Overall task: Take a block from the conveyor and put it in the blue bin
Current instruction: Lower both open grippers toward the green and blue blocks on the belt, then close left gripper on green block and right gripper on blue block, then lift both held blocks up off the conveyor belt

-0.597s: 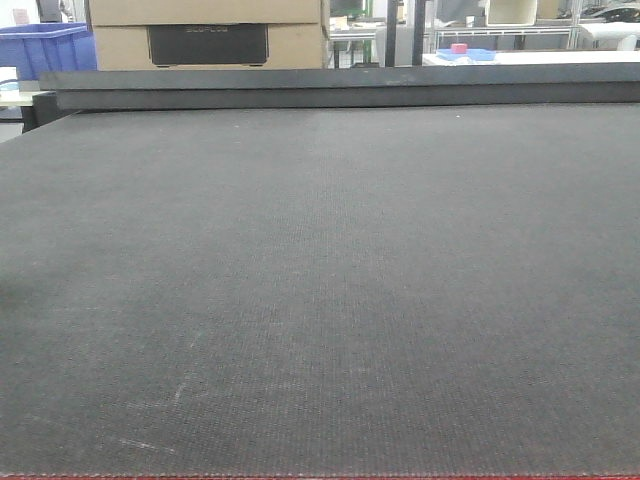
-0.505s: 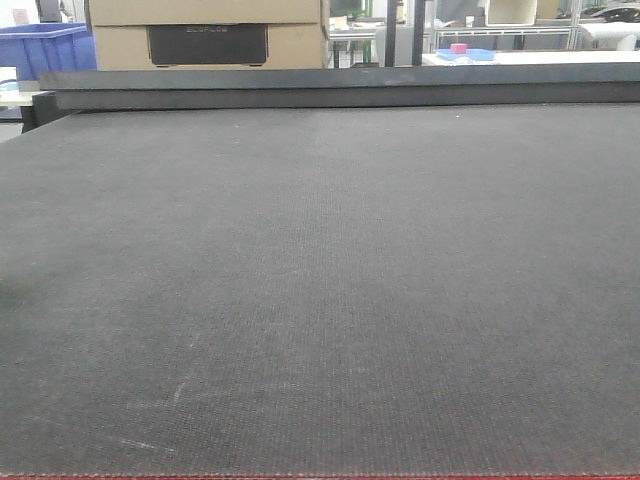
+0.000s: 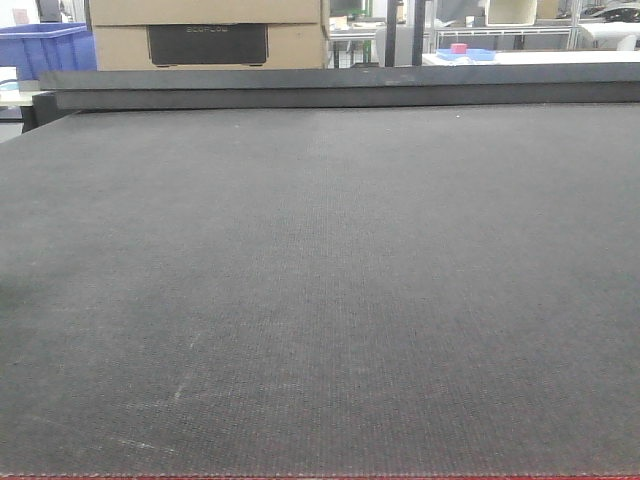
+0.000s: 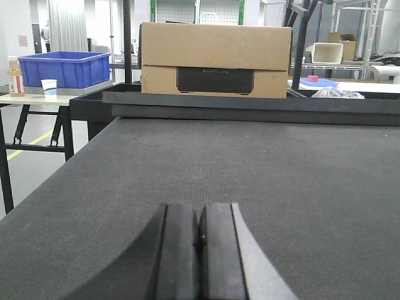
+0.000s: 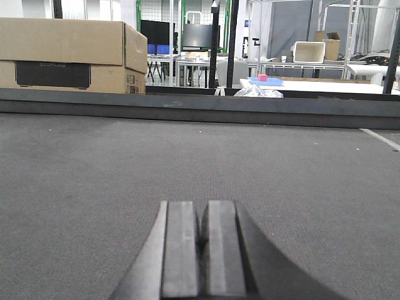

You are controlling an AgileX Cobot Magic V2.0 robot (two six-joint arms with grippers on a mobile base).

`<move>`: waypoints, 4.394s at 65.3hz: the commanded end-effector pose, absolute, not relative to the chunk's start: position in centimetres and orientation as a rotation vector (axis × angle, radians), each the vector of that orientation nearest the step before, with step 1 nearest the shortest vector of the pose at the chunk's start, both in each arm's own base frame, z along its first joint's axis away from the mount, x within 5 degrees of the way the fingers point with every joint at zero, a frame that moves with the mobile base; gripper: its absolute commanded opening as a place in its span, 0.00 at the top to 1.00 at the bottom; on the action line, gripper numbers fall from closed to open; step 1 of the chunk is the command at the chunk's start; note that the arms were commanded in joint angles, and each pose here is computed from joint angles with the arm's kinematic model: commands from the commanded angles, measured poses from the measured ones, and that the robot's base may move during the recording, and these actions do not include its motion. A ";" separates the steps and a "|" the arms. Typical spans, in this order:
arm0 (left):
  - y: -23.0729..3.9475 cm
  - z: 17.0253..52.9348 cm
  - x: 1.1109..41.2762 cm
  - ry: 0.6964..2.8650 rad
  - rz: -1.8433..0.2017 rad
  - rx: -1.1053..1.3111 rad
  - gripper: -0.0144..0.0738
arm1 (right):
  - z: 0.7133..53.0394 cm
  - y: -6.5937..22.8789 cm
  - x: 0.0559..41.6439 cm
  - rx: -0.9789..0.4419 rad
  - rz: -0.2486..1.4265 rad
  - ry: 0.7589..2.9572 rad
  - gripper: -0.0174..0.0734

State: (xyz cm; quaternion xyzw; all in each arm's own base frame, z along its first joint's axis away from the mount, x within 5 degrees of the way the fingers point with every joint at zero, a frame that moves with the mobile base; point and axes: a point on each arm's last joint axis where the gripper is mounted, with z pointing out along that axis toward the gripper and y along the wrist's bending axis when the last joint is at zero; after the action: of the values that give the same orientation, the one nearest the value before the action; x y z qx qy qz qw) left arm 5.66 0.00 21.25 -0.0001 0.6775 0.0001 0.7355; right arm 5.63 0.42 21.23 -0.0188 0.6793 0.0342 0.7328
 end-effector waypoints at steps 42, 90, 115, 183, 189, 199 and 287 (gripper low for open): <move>-0.5 31.3 3.5 1.645 -0.122 -0.046 0.96 | 31.5 0.3 3.8 -0.043 0.079 1.448 0.99; -0.8 32.7 18.5 2.568 -0.154 -0.054 0.96 | 30.6 1.6 18.2 -0.095 0.083 2.691 0.99; -1.1 29.7 21.5 2.709 -0.213 -0.091 0.96 | 27.0 2.1 25.5 0.008 0.093 2.868 0.52; 0.5 31.8 22.1 2.710 -0.004 -0.323 0.96 | 25.9 2.4 29.2 0.068 0.111 2.827 0.98; 0.4 31.7 23.0 2.744 -0.006 -0.324 0.96 | 27.4 2.4 28.7 0.065 0.116 2.778 0.98; 0.0 30.6 25.1 2.796 0.011 -0.297 0.95 | 28.7 2.3 28.1 0.063 0.120 2.735 0.98; -4.5 26.4 28.9 2.800 0.042 0.132 0.96 | 32.7 2.1 24.4 -0.032 0.111 2.489 0.98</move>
State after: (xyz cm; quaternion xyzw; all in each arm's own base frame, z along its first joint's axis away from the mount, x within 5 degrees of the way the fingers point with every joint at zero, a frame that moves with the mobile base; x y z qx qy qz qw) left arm 30.15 -3.80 24.33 0.0054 0.9916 0.0264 0.1262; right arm 25.22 2.38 31.94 -0.0016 0.9626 0.0482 0.2665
